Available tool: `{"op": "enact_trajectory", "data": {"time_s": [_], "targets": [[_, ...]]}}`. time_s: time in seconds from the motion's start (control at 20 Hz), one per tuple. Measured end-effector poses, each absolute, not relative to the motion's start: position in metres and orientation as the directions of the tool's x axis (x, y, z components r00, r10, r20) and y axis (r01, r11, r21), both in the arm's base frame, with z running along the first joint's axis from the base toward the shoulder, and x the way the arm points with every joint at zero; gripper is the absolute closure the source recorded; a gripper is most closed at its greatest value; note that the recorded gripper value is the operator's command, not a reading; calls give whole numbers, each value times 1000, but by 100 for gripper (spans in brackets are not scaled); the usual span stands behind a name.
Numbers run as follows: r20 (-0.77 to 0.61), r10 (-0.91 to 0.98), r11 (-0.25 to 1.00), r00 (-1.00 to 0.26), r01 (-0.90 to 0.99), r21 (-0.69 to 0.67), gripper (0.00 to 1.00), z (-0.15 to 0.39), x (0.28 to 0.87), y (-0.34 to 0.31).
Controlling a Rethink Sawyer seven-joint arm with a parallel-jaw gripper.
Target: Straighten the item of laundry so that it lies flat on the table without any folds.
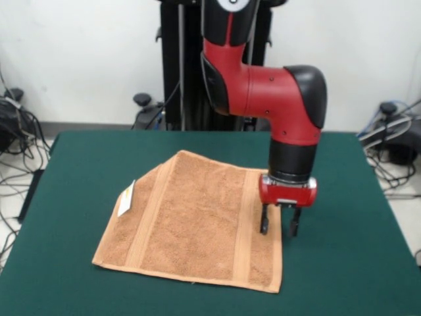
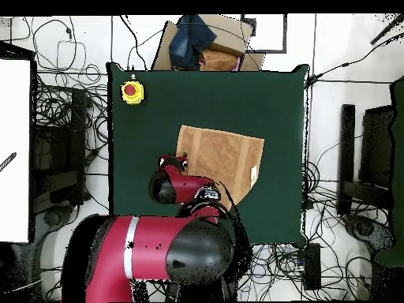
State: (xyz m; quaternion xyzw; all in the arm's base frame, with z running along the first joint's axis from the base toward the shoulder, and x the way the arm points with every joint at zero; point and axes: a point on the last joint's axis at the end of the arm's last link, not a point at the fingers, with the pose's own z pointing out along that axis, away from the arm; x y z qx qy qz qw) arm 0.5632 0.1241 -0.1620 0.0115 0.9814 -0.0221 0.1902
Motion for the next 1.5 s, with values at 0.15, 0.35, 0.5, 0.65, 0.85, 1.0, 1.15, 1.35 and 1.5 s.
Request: {"op": "enact_trajectory", "data": {"time_s": [0.15,0.35,0.5,0.65,0.85,1.0,1.15,1.35,1.5], "targets": [[-370,15,999,-929,27,-26,0,-163,561,133],[-364,5,1000,-931,16,-26,0,-164,556,139],[-359,-7,1000,-933,2,-26,0,-165,551,147],[-351,-20,1000,-936,-11,-29,0,-169,545,156],[-330,-40,998,-943,-24,-53,0,-181,531,162],[-339,-55,997,-939,-32,-75,0,-181,531,164],[-341,-75,994,-937,-45,-97,0,-181,530,165],[-343,-95,992,-934,-59,-115,0,-181,530,164],[-343,-99,991,-934,-61,-121,0,-181,530,162]]}}
